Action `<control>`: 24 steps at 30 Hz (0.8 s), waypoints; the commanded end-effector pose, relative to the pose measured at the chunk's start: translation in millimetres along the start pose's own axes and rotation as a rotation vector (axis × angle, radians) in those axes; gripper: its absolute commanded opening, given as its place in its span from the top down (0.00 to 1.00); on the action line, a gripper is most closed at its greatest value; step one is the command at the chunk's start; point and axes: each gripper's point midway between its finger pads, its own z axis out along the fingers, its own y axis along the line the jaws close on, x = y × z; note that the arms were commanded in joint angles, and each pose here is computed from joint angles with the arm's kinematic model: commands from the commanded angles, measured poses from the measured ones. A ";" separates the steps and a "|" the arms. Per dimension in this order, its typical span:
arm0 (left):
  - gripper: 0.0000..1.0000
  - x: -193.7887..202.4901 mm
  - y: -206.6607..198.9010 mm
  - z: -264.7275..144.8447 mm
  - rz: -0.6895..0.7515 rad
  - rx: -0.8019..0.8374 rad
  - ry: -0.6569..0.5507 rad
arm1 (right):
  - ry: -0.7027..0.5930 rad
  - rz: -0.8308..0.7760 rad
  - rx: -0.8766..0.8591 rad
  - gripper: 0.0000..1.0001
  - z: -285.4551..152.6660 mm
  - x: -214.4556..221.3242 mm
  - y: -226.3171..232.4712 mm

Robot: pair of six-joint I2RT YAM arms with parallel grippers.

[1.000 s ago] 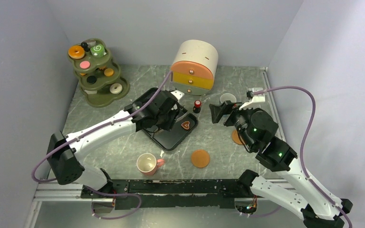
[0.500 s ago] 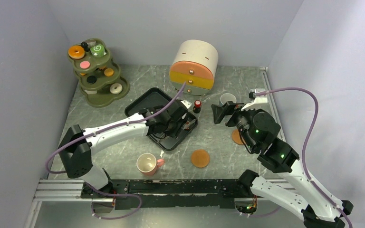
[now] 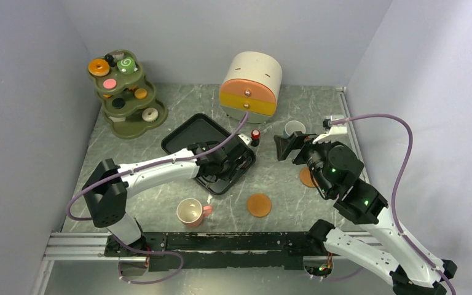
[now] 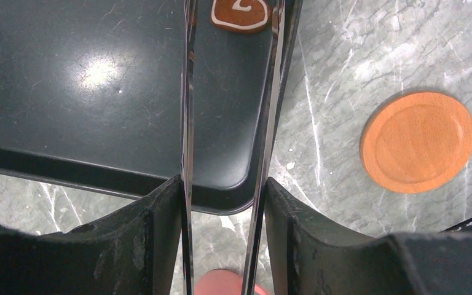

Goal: Serve the afternoon tea
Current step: Pick up the desert from the tray.

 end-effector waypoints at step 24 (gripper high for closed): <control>0.50 7.1 2.0 1.0 0.005 -0.035 0.012 | -0.018 0.017 -0.006 0.06 -1.3 -7.2 1.5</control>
